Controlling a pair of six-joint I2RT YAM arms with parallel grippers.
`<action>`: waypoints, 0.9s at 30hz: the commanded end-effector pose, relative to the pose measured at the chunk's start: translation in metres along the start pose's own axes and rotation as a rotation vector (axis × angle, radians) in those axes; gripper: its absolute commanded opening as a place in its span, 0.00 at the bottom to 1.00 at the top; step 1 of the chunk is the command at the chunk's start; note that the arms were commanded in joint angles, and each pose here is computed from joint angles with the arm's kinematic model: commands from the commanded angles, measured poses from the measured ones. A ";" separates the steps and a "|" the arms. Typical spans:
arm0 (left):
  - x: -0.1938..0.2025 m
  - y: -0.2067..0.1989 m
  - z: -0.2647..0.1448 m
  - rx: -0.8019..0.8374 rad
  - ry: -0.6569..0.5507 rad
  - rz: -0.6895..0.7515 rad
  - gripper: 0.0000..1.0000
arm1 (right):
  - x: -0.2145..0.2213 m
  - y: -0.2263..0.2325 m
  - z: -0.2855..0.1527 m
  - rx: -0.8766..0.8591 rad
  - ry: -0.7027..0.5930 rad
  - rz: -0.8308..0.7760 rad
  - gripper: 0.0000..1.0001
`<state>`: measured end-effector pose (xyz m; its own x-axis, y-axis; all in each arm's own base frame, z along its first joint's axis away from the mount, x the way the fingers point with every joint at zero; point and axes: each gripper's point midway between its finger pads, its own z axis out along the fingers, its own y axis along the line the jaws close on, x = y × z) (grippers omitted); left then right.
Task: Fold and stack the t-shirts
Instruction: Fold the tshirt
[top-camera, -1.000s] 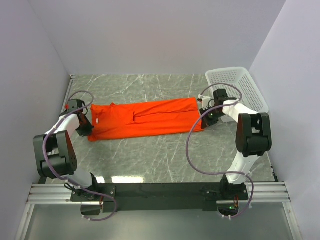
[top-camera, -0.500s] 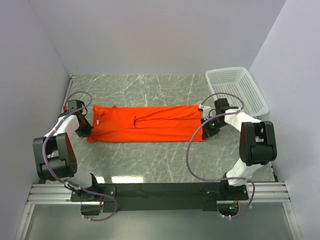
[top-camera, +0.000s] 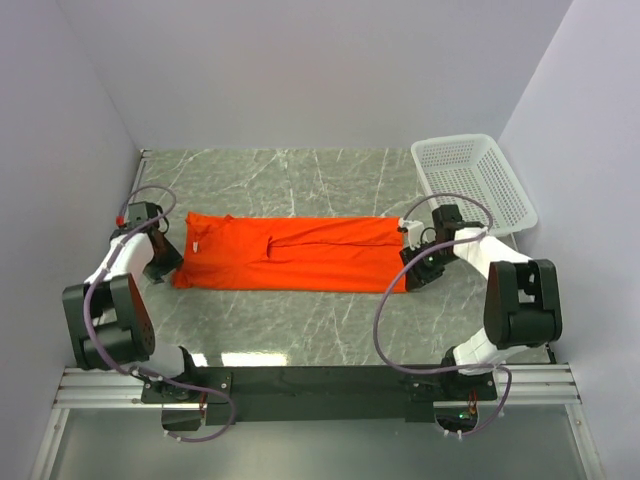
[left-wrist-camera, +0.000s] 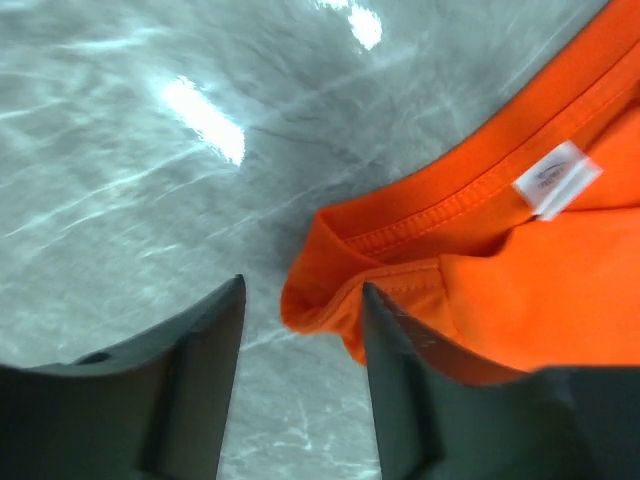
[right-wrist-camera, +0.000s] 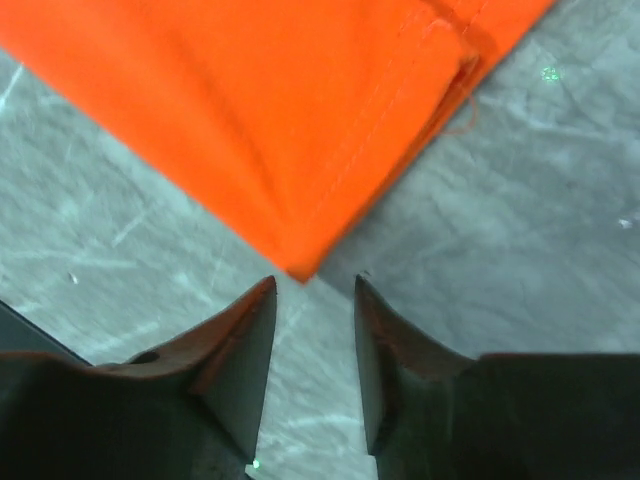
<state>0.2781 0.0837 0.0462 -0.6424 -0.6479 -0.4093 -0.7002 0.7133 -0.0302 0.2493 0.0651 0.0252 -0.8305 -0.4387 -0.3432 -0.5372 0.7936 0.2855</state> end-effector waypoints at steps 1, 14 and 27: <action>-0.029 0.006 -0.031 0.013 -0.131 -0.067 0.57 | -0.013 -0.006 -0.030 0.096 -0.054 -0.072 0.48; -0.069 -0.093 -0.082 0.552 -0.180 0.037 0.55 | -0.095 0.062 -0.063 -0.185 -0.302 -0.399 0.47; -0.019 -0.183 -0.048 0.563 -0.003 0.194 0.01 | -0.149 0.086 -0.043 -0.105 -0.346 -0.439 0.00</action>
<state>0.3883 -0.0273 0.0982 -0.7362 -0.5236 -0.4287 -0.3367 0.8329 -0.4392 0.2986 0.1775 0.1234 -0.4559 -0.5746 -0.6797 -0.8624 0.4739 0.1779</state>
